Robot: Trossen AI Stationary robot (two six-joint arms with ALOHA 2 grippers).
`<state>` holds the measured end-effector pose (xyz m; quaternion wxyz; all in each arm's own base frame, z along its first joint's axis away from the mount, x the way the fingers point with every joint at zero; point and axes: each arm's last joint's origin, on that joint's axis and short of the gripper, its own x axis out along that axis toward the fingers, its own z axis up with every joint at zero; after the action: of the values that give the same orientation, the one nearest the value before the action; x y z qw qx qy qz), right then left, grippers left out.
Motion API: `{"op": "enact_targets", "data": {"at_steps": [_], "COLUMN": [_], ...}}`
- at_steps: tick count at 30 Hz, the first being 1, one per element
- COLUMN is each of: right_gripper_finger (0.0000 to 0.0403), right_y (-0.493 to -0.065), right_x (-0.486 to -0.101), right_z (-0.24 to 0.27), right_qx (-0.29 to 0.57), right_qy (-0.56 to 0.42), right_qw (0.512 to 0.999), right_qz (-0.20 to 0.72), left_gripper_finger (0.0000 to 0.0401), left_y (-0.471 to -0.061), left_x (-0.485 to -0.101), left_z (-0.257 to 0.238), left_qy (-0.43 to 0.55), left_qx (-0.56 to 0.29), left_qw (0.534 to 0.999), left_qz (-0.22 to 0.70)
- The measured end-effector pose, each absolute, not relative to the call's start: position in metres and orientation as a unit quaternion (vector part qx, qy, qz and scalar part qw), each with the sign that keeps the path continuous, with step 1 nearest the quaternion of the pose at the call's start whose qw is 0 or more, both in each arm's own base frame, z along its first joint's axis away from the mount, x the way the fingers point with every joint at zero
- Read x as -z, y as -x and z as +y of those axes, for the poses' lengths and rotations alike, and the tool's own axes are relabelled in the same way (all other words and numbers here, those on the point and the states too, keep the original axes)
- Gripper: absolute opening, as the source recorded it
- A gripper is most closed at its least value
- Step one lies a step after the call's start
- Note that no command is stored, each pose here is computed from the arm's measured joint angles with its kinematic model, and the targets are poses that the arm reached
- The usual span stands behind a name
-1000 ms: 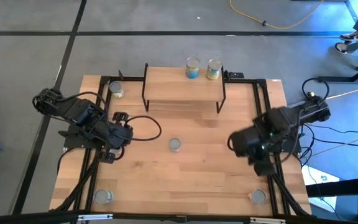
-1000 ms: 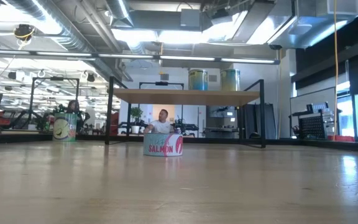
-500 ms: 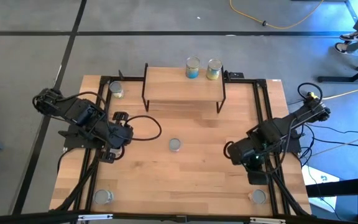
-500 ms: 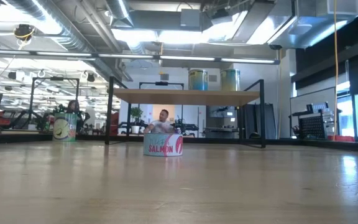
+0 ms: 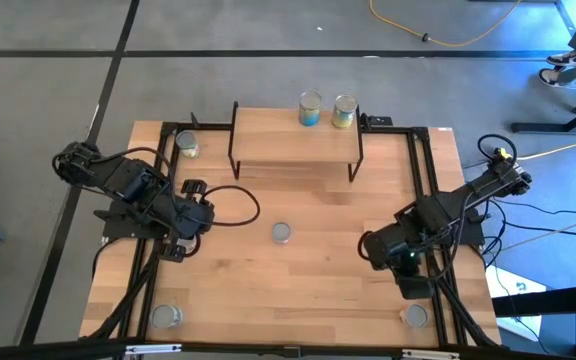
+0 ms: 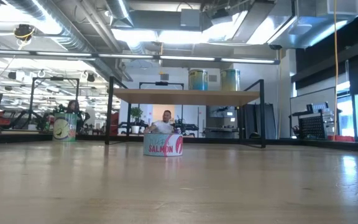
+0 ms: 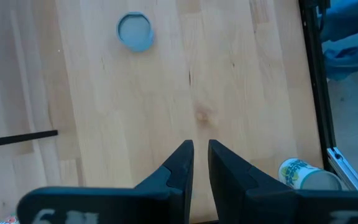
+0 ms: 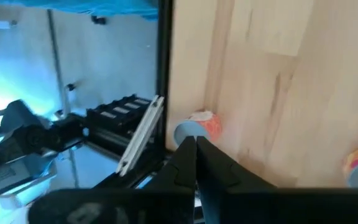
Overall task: Pick and place cans onto a shelf
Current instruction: Put the canned meatballs on the shelf
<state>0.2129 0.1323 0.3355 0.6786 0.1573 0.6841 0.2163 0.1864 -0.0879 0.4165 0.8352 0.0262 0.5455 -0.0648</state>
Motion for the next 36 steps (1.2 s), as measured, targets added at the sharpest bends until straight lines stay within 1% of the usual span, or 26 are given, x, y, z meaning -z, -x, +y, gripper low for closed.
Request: {"op": "enact_targets", "data": {"at_steps": [8, 13, 17, 20, 26, 29, 31, 36], "right_gripper_finger": [0.005, 0.0071, 0.0073, 0.0073, 0.0074, 0.0074, 0.0074, 0.0074], "right_y": [-0.214, -0.209, -0.197, -0.19, -0.181, -0.177, -0.172, -0.169], "right_x": [-0.335, -0.334, -0.332, -0.332, -0.326, -0.312, -0.301, -0.276], "right_z": [0.131, 0.136, 0.144, 0.152, 0.168, 0.177, 0.181, 0.188], "right_qx": [-0.187, -0.216, -0.206, -0.192, -0.165, -0.163, -0.164, -0.176], "right_qy": [-0.142, -0.097, -0.043, -0.021, -0.035, -0.037, -0.034, -0.069], "right_qw": [0.696, 0.698, 0.692, 0.697, 0.692, 0.688, 0.676, 0.654], "right_qz": [0.678, 0.676, 0.691, 0.69, 0.702, 0.707, 0.717, 0.732], "left_gripper_finger": [0.0043, 0.0043, 0.0043, 0.0043, 0.0043, 0.0043, 0.0043, 0.0043], "left_y": [-0.186, -0.186, -0.186, -0.187, -0.187, -0.187, -0.187, -0.19], "left_x": [-0.417, -0.417, -0.417, -0.417, -0.417, -0.417, -0.417, -0.418], "left_z": [-0.088, -0.088, -0.088, -0.088, -0.088, -0.088, -0.088, -0.089], "left_qy": [-0.026, -0.026, -0.026, -0.026, -0.026, -0.028, -0.028, -0.04], "left_qx": [0.065, 0.065, 0.064, 0.065, 0.065, 0.061, 0.061, 0.076], "left_qw": [0.835, 0.835, 0.835, 0.836, 0.837, 0.838, 0.838, 0.847], "left_qz": [0.545, 0.545, 0.545, 0.545, 0.543, 0.542, 0.542, 0.524]}}
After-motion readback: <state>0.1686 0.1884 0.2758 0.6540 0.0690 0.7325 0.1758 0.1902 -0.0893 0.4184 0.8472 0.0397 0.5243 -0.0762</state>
